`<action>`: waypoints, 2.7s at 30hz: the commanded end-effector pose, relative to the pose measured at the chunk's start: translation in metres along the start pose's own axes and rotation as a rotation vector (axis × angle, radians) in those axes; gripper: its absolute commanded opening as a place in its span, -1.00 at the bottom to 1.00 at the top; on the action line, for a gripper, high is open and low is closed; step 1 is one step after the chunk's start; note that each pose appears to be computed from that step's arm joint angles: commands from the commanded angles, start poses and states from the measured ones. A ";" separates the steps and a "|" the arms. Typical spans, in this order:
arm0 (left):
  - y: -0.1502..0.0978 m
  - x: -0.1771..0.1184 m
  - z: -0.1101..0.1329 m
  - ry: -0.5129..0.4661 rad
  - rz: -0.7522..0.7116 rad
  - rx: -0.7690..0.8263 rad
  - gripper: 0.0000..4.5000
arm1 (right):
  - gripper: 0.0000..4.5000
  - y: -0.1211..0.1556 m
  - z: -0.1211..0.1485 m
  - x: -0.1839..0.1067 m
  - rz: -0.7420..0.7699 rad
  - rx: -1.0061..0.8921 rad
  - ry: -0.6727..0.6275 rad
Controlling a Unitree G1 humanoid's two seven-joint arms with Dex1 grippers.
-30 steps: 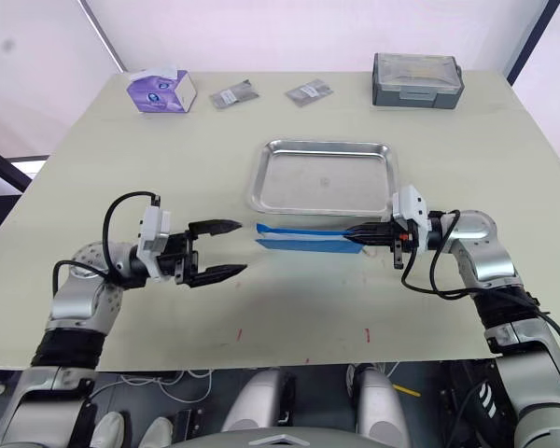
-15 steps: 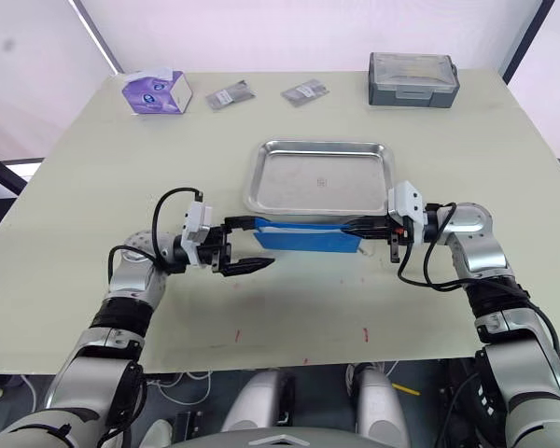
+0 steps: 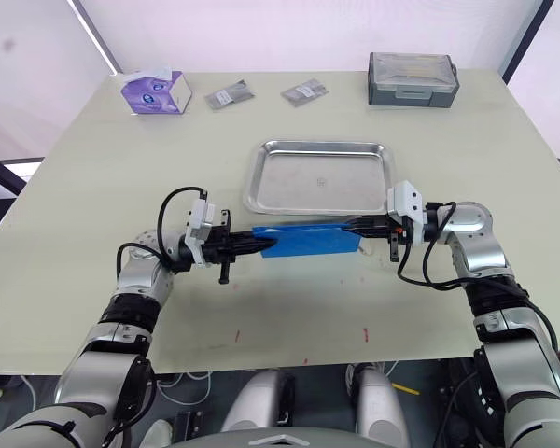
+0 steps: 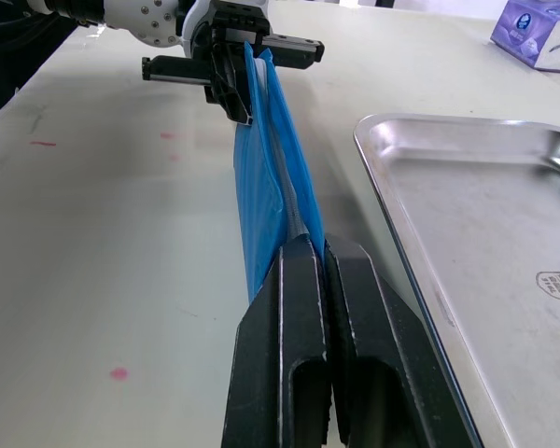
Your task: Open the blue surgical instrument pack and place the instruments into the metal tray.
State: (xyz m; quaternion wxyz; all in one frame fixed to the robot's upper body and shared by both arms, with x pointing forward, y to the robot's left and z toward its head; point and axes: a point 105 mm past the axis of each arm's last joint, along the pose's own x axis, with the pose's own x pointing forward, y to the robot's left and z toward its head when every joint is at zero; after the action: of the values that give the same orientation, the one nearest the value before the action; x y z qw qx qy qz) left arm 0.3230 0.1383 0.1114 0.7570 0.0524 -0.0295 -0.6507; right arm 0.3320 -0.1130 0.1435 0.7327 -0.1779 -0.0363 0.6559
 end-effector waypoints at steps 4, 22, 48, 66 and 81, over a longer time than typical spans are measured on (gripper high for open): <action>-0.001 -0.006 0.009 -0.026 0.026 0.037 -1.00 | -0.59 0.002 0.011 -0.011 -0.033 0.031 -0.019; 0.001 -0.006 0.012 -0.017 0.032 0.058 -1.00 | 0.99 -0.022 0.011 -0.078 -0.429 0.107 0.042; 0.000 -0.001 0.007 0.010 0.014 0.059 -1.00 | -0.97 -0.012 -0.003 -0.090 -0.527 0.283 0.017; 0.001 0.004 0.002 0.038 -0.017 0.042 -1.00 | -0.97 -0.029 0.114 0.017 -0.315 0.058 -0.177; 0.003 0.008 0.004 0.035 -0.017 0.048 -1.00 | -0.97 -0.002 0.126 0.099 -0.149 -0.185 -0.155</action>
State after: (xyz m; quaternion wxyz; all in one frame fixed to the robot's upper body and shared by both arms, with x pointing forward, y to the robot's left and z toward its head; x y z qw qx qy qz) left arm 0.3268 0.1337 0.1138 0.7559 0.0757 -0.0292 -0.6497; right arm 0.3257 0.0029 0.2259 0.7756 -0.1733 -0.1133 0.5963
